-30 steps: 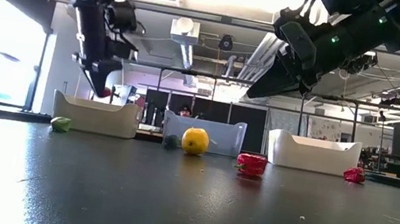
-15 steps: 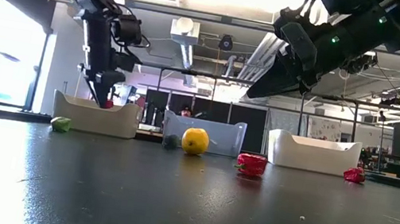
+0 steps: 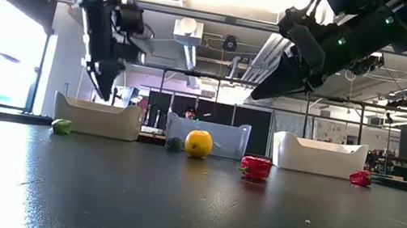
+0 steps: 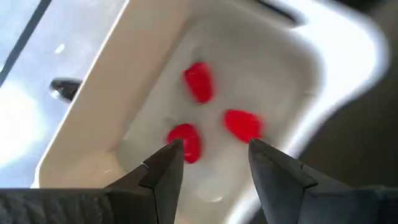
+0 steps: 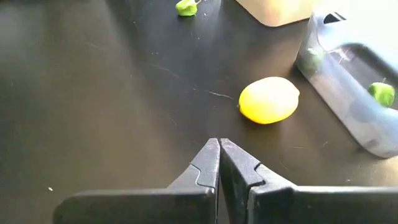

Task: Sort produce into baskets
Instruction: Put the green bell pepper into the transparent bin

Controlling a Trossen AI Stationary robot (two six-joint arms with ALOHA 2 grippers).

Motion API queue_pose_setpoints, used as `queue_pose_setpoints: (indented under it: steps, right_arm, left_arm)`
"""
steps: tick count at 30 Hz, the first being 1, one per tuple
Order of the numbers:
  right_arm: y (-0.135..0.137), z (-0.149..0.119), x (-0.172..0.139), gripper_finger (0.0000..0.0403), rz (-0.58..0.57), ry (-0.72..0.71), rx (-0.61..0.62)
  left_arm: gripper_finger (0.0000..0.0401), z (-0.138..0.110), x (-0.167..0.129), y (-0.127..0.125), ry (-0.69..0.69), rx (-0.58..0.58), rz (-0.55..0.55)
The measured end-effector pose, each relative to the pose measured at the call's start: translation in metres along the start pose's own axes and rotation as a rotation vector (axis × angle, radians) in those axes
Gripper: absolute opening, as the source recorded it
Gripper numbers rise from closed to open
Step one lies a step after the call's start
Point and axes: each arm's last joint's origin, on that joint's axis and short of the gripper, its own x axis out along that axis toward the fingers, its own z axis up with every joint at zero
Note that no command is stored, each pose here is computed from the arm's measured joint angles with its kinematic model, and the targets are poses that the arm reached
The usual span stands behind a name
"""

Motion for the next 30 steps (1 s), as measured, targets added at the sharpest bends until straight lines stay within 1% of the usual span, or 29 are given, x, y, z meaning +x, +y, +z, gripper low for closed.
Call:
queue_pose_setpoints:
  steps: [3, 5, 8, 11, 14, 19, 22, 25, 30]
  right_arm:
    - [-0.001, 0.0, 0.0, 0.0002, -0.035, -0.008, -0.022]
    - [-0.002, 0.001, 0.0, 0.0002, -0.055, -0.013, -0.031]
    - [-0.002, 0.001, 0.0, 0.0002, -0.068, -0.014, -0.045]
    - [-0.002, 0.001, 0.0, 0.0002, -0.074, -0.016, -0.045]
    - [-0.002, 0.001, 0.0, 0.0002, -0.075, -0.017, -0.046]
    - [-0.002, 0.001, 0.0, 0.0002, -0.075, -0.017, -0.042]
    - [-0.002, 0.001, 0.0, 0.0002, -0.074, -0.024, -0.037]
    - [-0.002, 0.003, 0.0, 0.0002, -0.07, -0.041, -0.03]
    - [-0.001, 0.006, 0.0, 0.0002, -0.064, -0.065, -0.018]
  left_arm:
    - [0.0158, -0.003, -0.023, -0.014, -0.064, 0.054, -0.12]
    - [0.0152, -0.004, -0.04, -0.027, -0.118, 0.111, -0.197]
    - [0.0142, -0.008, -0.063, -0.052, -0.173, 0.211, -0.276]
    - [0.0132, -0.014, -0.082, -0.081, -0.216, 0.336, -0.363]
    - [0.0122, -0.023, -0.097, -0.114, -0.242, 0.497, -0.429]
    - [0.0111, -0.049, -0.116, -0.163, -0.252, 0.851, -0.52]
    - [0.0106, -0.064, -0.126, -0.185, -0.266, 0.998, -0.564]
    - [0.0101, -0.077, -0.133, -0.204, -0.274, 1.088, -0.603]
    - [0.009, -0.099, -0.14, -0.231, -0.24, 1.177, -0.649]
